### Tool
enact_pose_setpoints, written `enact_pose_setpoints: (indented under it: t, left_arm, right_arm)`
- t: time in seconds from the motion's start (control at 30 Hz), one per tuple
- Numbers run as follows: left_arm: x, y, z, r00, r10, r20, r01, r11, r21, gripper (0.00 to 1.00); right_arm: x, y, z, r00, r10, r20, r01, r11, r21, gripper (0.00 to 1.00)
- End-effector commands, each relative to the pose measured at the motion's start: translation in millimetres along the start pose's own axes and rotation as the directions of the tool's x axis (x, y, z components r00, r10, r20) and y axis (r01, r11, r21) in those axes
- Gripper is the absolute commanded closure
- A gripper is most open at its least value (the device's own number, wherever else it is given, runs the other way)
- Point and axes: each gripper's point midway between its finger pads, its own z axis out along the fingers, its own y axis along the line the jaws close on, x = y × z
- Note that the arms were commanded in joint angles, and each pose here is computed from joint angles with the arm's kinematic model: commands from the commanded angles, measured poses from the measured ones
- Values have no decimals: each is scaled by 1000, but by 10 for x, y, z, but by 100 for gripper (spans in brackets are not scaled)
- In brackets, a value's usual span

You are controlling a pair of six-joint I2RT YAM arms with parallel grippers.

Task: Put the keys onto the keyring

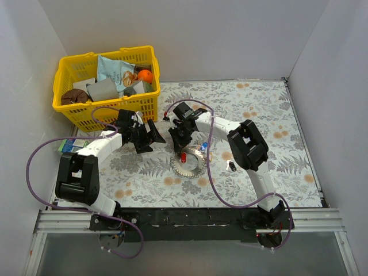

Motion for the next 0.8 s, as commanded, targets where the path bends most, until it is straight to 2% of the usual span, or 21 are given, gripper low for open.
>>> enact_pose_setpoints:
  t: [0.0, 0.37, 0.57, 0.7, 0.77]
  left_arm:
    - [-36, -68, -25, 1000, 27, 8, -27, 999, 21, 20]
    - [-48, -63, -37, 999, 37, 17, -37, 999, 16, 20]
    - [-51, -52, -55, 999, 39, 27, -39, 999, 8, 20]
    - [-69, -52, -81, 998, 41, 45, -41, 999, 2, 20]
    - [-83, -47, -101, 997, 45, 60, -45, 999, -5, 20]
  right_arm:
    - [-215, 154, -183, 997, -39, 66, 40, 999, -24, 99]
    - [-657, 534, -679, 969, -79, 236, 102, 991, -87, 99]
    - [-944, 779, -1101, 922, -113, 369, 159, 983, -96, 99]
    - [-1111, 973, -1458, 869, -146, 472, 214, 972, -95, 99]
    - [-1041, 983, -1466, 863, -149, 483, 224, 969, -100, 99]
